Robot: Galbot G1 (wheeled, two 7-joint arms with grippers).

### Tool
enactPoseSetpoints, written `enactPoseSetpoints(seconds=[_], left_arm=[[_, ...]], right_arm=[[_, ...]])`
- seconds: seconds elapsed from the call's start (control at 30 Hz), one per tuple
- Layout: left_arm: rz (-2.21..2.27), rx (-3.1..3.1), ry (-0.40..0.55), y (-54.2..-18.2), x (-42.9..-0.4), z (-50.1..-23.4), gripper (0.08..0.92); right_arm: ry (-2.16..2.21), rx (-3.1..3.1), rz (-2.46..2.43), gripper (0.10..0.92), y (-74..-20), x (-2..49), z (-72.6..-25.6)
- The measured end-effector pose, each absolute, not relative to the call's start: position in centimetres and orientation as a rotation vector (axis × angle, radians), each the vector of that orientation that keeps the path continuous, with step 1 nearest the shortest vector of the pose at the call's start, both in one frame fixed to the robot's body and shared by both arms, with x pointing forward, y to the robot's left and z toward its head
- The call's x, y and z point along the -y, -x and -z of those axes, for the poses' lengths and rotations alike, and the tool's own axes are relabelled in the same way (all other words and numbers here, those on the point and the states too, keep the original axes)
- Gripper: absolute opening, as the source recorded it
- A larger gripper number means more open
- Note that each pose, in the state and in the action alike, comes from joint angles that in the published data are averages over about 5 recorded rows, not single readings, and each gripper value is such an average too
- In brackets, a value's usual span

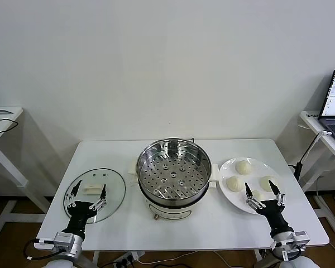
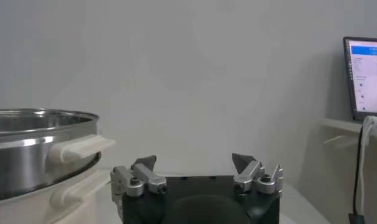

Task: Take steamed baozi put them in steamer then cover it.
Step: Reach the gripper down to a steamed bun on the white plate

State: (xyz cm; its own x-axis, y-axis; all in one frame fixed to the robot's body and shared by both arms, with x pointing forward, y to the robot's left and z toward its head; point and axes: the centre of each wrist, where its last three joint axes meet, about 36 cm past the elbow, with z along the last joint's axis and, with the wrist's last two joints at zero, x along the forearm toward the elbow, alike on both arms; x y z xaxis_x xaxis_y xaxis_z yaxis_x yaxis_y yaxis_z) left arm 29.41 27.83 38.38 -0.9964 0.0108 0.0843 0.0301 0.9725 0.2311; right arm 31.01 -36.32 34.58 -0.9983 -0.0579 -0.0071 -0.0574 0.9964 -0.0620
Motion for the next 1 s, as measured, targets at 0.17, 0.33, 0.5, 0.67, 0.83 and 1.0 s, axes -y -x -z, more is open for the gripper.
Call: enactPoseSetpoints(seconds=[0.17, 0.33, 0.5, 0.67, 0.83, 1.0], left_arm=[[0.362, 3.039, 0.030, -29.5, -27.9, -38.4, 0.823], [0.364, 3.044, 0.031, -29.6, -27.9, -38.5, 0.823], [0.366, 3.050, 0.033, -29.8, -27.9, -38.5, 0.823], [0.368, 3.053, 0.034, -29.8, -27.9, -38.4, 0.823], [0.374, 3.058, 0.035, -29.8, -27.8, -38.4, 0.823], [0.380, 3.065, 0.033, -29.9, -27.8, -38.6, 0.823]], right_arm=[[0.078, -3.129, 0.129, 0.823, -31.6, 37.0, -34.8], [0.095, -3.134, 0.281, 0.823, -33.1, 38.6, -35.7], [0.177, -3.124, 0.596, 0.823, -35.8, 41.0, -37.3], [0.345, -3.074, 0.984, 0.823, -39.9, 43.5, -39.9], [0.610, -2.991, 1.339, 0.823, -44.9, 45.1, -42.8], [0.922, -2.901, 1.609, 0.823, -50.0, 45.9, -45.1]])
